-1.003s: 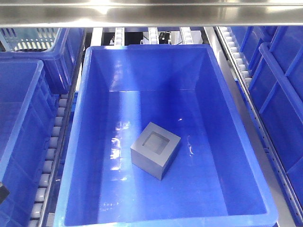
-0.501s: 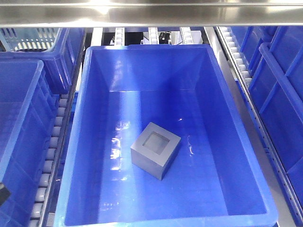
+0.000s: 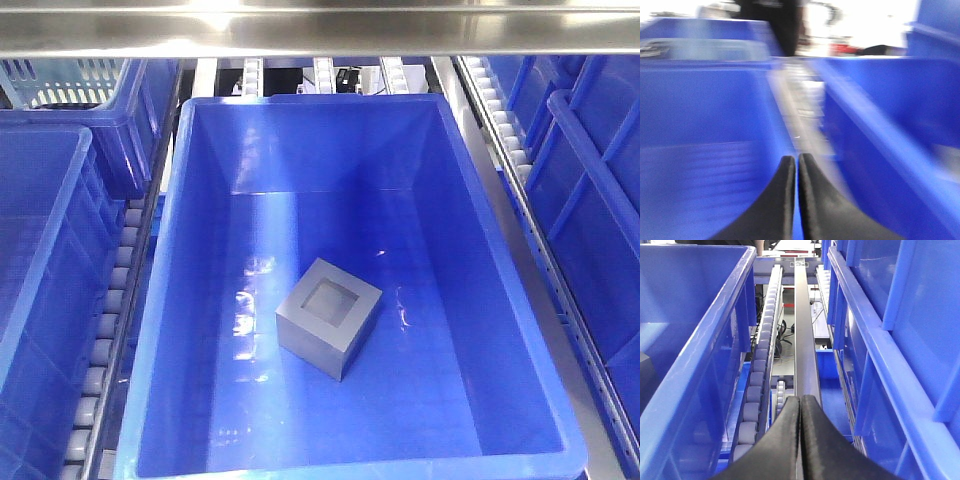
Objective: Sort gray base to blue bin
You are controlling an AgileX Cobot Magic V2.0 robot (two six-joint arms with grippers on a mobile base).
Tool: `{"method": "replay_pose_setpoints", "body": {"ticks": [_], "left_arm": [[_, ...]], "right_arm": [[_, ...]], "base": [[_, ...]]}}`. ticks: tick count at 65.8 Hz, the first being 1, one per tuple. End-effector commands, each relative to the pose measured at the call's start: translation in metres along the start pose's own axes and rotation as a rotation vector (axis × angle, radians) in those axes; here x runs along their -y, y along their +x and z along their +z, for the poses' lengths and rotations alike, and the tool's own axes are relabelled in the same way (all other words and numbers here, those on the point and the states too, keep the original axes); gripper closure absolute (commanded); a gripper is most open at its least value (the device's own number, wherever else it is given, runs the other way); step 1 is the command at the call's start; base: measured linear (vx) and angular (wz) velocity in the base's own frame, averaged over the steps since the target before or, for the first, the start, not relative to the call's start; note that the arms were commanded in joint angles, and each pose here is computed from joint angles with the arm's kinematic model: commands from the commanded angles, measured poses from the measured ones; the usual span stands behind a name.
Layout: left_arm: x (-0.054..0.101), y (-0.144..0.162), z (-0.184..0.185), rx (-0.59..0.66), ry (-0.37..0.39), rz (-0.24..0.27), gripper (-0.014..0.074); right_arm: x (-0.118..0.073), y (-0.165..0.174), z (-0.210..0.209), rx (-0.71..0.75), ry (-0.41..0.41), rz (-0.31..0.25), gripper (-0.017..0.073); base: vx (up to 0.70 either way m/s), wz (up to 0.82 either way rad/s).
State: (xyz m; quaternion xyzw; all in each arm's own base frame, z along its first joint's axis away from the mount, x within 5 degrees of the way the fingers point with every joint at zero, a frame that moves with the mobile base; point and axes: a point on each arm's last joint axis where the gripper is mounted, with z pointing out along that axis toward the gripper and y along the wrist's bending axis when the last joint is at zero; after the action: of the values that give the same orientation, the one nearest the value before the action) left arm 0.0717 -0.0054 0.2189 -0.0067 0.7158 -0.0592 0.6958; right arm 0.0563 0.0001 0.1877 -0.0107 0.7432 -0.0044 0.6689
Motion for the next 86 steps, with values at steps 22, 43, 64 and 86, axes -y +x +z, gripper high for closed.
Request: {"method": "replay_pose_setpoints", "body": {"ticks": [22,43,64,86], "left_arm": [[-0.008,0.019,-0.016,0.133,-0.103,0.031,0.0599],[-0.008,0.023,-0.015,0.092,-0.087,0.026,0.0599],[-0.006,0.024,-0.015,0.079,-0.056,0.023,0.0599],[-0.006,0.024,-0.015,0.078,-0.058,0.023,0.0599]], "right_arm": [[0.0,-0.003,0.0,0.072,0.003,-0.011,0.0568],[0.0,-0.003,0.0,0.072,0.003,-0.011,0.0568],[0.0,-0.003,0.0,0.072,0.003,-0.011,0.0568],[0.0,-0.003,0.0,0.072,0.003,-0.011,0.0568]], "base": [[0.0,0.0],[0.0,0.0],[0.0,0.0],[0.0,0.0]]}}
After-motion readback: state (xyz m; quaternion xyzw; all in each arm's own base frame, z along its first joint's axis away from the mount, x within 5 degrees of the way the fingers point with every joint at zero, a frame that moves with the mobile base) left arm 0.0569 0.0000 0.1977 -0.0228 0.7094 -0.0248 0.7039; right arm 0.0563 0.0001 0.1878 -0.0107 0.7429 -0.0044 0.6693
